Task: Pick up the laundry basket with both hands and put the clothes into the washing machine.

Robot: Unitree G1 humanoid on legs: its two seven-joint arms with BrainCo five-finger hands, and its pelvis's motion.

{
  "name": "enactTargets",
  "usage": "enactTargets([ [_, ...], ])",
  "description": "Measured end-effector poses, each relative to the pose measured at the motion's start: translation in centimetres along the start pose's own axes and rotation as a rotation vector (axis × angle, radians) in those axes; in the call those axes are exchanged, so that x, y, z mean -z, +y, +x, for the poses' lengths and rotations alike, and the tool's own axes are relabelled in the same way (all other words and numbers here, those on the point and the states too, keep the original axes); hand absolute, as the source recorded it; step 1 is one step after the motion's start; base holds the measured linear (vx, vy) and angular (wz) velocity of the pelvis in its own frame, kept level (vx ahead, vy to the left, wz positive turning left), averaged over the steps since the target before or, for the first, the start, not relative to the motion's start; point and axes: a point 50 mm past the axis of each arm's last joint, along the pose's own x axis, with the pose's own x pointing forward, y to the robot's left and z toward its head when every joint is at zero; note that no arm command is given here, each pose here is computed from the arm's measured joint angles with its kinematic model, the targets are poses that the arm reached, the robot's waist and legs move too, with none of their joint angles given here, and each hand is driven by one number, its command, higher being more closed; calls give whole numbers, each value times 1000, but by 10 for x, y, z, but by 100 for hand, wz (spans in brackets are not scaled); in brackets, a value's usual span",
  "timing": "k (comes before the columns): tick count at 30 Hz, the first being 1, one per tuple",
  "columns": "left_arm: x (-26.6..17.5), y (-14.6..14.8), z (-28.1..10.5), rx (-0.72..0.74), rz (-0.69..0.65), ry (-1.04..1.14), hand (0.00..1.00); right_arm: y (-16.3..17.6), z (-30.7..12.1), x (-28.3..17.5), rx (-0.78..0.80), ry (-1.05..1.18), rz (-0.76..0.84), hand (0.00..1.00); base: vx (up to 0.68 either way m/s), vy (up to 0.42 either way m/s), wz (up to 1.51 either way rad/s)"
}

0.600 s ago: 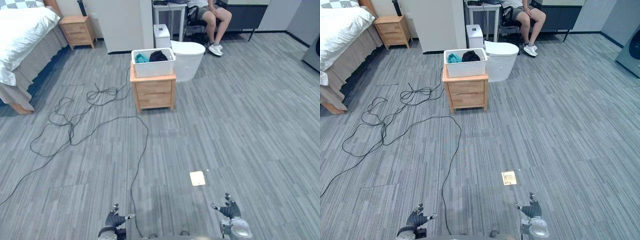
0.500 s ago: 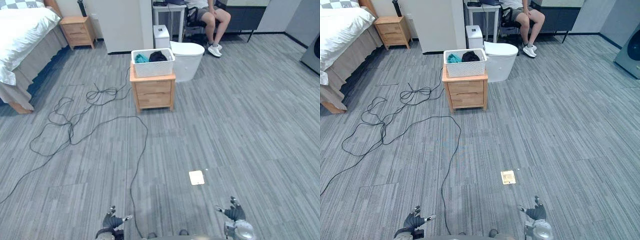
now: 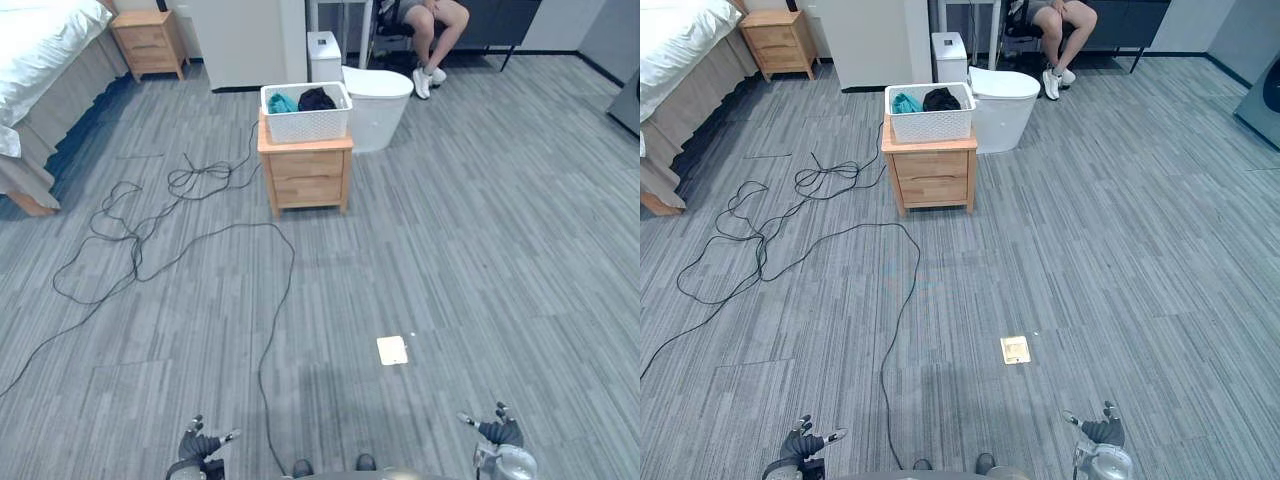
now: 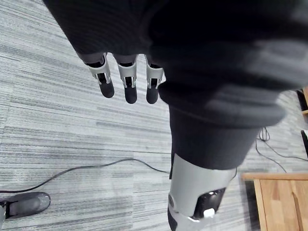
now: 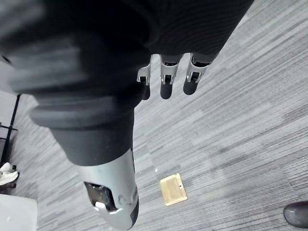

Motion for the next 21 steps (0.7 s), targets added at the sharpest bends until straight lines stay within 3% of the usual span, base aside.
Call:
enactTargets([
  [12, -34, -11, -1, 8, -86, -144, 0, 5, 7, -21, 22, -45, 68, 0, 20, 46, -12],
  [21, -80, -18, 8, 26, -61, -269, 0, 13, 6, -21, -11, -39, 21, 0, 350, 65, 31],
])
